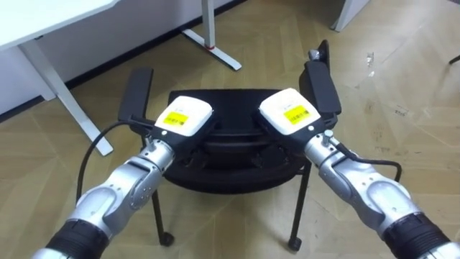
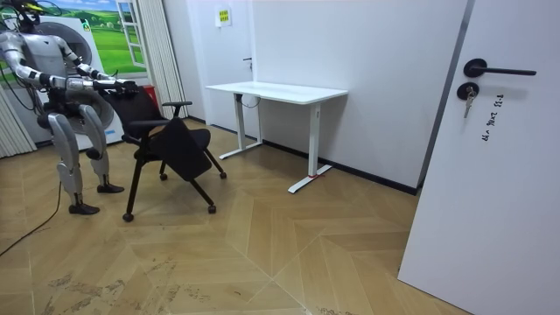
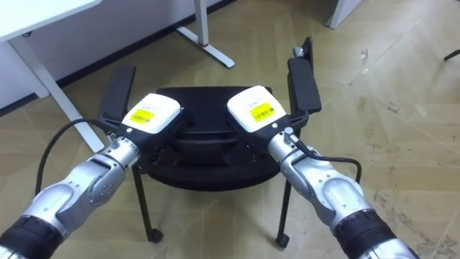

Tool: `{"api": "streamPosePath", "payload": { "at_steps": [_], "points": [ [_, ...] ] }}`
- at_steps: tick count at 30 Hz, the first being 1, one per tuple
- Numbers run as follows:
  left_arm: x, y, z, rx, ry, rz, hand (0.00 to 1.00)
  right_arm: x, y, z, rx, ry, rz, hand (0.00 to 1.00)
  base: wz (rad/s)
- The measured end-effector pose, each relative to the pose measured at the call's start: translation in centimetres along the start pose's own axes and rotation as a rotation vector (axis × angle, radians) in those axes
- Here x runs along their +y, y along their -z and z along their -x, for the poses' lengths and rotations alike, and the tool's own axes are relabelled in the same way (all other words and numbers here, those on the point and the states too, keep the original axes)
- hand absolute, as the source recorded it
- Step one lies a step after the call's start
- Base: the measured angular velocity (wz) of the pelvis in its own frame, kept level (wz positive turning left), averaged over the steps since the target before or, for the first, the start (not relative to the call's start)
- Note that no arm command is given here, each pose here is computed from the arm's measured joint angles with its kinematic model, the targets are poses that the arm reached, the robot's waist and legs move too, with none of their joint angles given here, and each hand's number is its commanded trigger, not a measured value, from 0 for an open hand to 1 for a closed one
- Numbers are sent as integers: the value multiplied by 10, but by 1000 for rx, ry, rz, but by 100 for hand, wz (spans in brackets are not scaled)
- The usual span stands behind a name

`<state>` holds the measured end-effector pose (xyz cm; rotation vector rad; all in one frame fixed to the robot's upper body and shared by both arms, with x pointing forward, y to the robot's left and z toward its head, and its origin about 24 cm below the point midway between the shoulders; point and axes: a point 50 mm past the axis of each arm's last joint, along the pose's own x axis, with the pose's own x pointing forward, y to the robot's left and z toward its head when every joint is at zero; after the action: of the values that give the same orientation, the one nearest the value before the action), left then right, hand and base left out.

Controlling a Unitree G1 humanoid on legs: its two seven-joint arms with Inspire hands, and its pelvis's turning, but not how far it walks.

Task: Push chair

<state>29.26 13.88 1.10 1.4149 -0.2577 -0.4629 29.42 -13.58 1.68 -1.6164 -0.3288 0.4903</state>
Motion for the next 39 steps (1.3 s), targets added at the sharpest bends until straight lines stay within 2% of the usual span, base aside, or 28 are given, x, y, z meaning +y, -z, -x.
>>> {"api": "streamPosePath", "payload": {
  "at_steps": [13,20,22,28,34,39],
  "points": [
    [-2,-2,-4,-6,23,-21,100,6,2,-1,18,-46,-21,100,10],
    [6,0,-29,-21,36,-27,100,4,15,-6,43,-31,-47,100,42],
    [8,1,-30,-27,26,-24,100,3,16,-6,44,-11,-46,100,17],
    [22,-3,-42,-80,-9,-14,100,-4,28,-2,51,64,-7,100,-31],
    [59,-3,-63,-97,-90,-79,100,-24,39,-18,98,182,70,100,-16],
    [68,1,-65,-69,-165,-84,100,-41,40,-30,102,230,121,100,-43]
  ]
}}
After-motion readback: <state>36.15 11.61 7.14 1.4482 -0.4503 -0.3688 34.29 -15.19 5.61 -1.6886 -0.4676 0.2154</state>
